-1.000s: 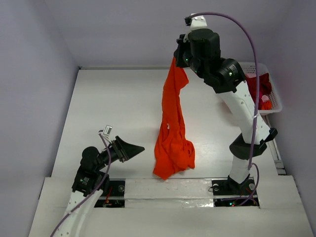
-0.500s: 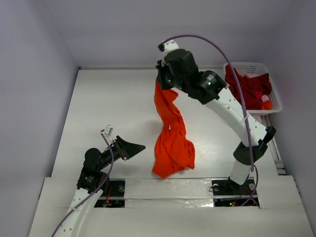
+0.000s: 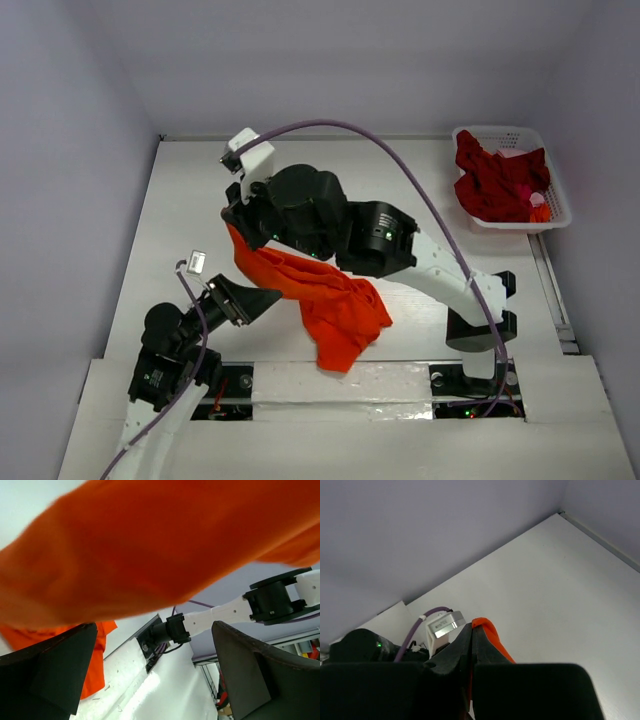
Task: Fold and stack the t-shirts
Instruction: Flatten out the tshirt
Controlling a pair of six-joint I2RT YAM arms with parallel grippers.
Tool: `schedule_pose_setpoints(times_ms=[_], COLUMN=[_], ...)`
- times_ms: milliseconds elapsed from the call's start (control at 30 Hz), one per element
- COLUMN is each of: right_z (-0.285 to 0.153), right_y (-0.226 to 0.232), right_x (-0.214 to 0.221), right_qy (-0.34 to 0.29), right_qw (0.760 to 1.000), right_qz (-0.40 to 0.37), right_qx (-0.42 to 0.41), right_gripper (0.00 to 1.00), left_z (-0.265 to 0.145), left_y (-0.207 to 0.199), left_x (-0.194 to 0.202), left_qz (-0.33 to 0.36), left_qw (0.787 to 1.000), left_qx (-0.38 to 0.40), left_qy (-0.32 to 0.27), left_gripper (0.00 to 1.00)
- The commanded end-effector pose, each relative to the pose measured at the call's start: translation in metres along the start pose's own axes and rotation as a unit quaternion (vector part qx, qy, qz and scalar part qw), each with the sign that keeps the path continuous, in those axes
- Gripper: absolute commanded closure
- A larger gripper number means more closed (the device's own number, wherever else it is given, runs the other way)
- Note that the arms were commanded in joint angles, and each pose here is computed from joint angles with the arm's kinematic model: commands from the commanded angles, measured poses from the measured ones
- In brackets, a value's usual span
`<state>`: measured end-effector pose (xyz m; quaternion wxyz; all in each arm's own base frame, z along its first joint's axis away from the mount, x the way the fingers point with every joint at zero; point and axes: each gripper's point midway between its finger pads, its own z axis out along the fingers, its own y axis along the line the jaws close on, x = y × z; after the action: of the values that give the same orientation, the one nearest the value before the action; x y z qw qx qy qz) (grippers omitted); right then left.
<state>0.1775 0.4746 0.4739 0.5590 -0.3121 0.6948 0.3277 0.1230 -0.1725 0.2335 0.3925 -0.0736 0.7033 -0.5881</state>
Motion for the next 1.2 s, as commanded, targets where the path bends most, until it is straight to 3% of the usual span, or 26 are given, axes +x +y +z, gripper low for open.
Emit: schedule_pose_setpoints(times_ms=[0,200,333,600,767,1067,1167], right_z=[0.011,0.027,0.031,-0.009,-0.034,-0.062,-0.066], right_y=[-0.009,-0.058,-0.145,-0.279,-0.330,-0.406,-0.423], right_x=[-0.014,-0.012,-0.009,-0.018,-0.019,0.019,0.031], right_qy=[-0.037,-0.032,-0.026,-0.043,-0.058,-0.042,-0.034], right_qw=[0.999,0.995,0.979,0.942,0.911,0.848,0.837], right_qz=[-0.007,0.042,0.109,0.111,0.134,0.172,0.192], right_qx=[0.030,0.082,0.167,0.315,0.385,0.499,0.512], right_gripper=[1.00,1.00,1.00,1.00,1.00,1.00,1.00], left_z=[-0.026,-0.015,-0.001,-0.002,-0.002,-0.003,-0.004], left_y=[-0.029,-0.017,0.007,0.004,0.007,0.008,0.006], left_x=[-0.004,-0.001,0.008,0.008,0.012,0.012,0.012], left_qz=[0.062,0.039,0.009,0.016,0.010,0.010,0.008], left_qw=[0.997,0.998,0.999,0.999,0.999,1.000,1.000], left_qx=[0.040,0.042,0.031,0.031,0.031,0.029,0.029], left_qy=[-0.037,-0.027,-0.008,-0.005,0.003,0.005,0.004], left_gripper=[0.01,0.01,0.01,0.01,0.01,0.01,0.01])
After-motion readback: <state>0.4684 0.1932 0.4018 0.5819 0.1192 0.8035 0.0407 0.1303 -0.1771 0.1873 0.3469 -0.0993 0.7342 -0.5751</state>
